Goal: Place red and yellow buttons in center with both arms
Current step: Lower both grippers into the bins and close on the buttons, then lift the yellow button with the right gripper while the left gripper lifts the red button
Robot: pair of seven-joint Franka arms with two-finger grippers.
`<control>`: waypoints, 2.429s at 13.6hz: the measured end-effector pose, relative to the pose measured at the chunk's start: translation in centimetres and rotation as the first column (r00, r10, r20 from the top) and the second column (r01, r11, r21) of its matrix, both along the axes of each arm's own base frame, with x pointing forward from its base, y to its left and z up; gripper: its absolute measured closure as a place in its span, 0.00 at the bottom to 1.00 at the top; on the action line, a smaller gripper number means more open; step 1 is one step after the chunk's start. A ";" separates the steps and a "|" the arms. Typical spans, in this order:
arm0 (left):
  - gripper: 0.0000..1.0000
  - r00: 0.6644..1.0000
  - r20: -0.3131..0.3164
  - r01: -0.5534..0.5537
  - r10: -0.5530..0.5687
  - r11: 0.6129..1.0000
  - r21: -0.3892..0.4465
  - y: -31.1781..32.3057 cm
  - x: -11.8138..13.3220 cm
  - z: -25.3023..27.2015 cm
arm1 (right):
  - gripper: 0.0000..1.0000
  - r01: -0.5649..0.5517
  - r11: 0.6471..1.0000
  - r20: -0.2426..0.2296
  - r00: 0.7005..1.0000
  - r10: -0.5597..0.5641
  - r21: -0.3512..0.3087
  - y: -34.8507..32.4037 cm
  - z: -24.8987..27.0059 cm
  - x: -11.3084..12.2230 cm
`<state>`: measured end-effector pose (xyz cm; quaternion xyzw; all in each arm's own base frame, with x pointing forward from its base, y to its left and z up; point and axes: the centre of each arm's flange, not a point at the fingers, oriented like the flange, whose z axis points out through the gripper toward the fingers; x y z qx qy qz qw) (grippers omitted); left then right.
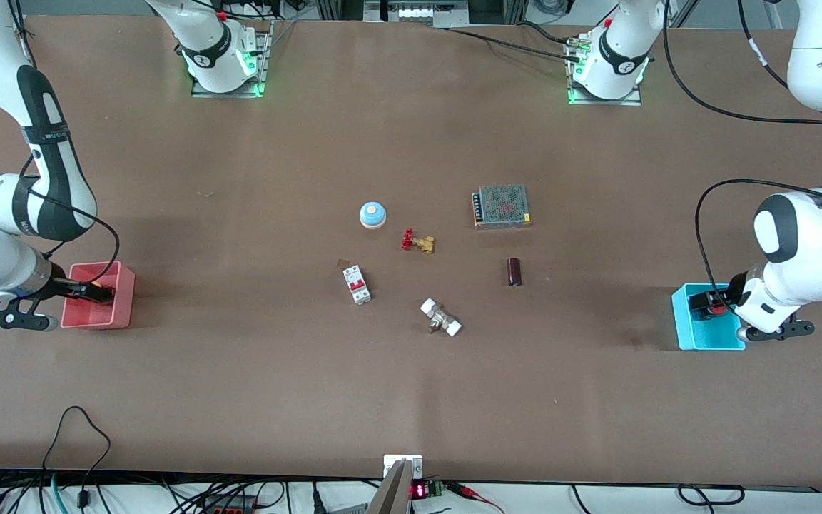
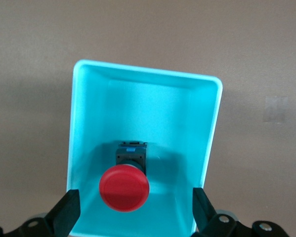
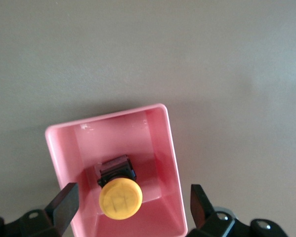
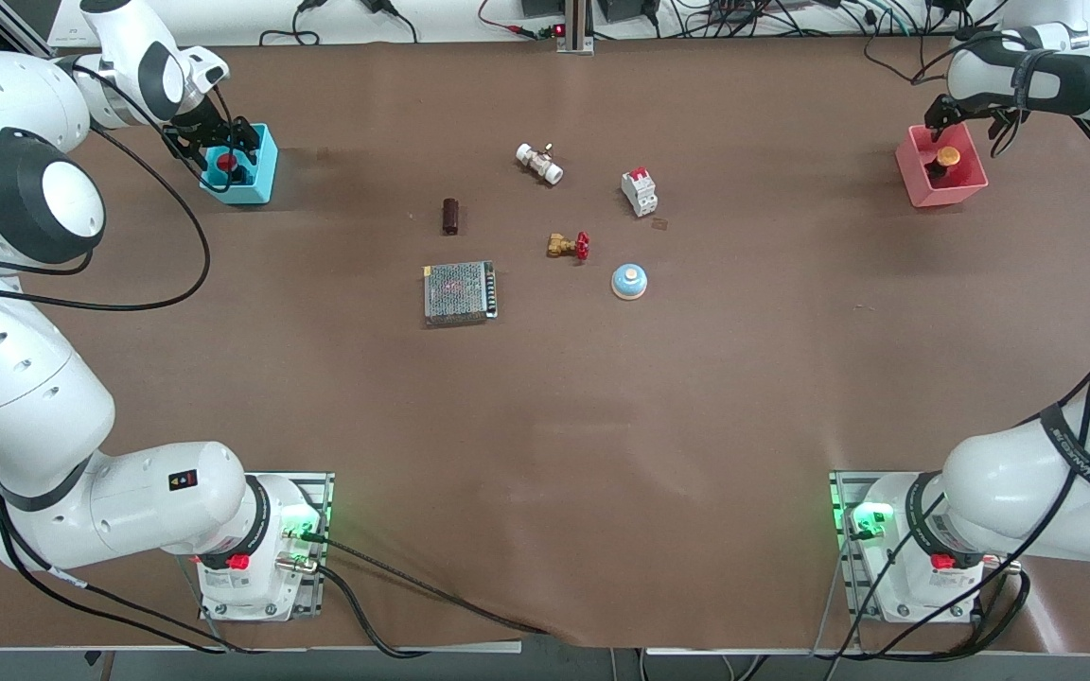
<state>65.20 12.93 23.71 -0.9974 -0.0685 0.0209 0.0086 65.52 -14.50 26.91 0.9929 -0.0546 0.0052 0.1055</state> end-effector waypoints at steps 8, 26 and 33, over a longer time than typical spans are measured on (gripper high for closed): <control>0.04 0.999 0.006 0.048 -0.048 0.999 -0.003 0.5 0.0 -1.2 | 0.00 -0.003 1.000 -0.024 1.000 0.003 0.008 0.3 -1.4 -0.9; 0.36 0.996 -0.008 0.088 -0.088 0.996 -0.010 1.4 -0.3 -2.4 | 0.59 -0.007 1.000 -0.021 1.000 0.007 0.011 0.3 -2.2 -0.9; 0.67 0.995 -0.004 0.095 -0.095 0.995 -0.009 1.5 -0.2 -2.2 | 0.59 -0.049 0.999 -0.009 0.999 0.049 0.002 0.3 0.5 -0.4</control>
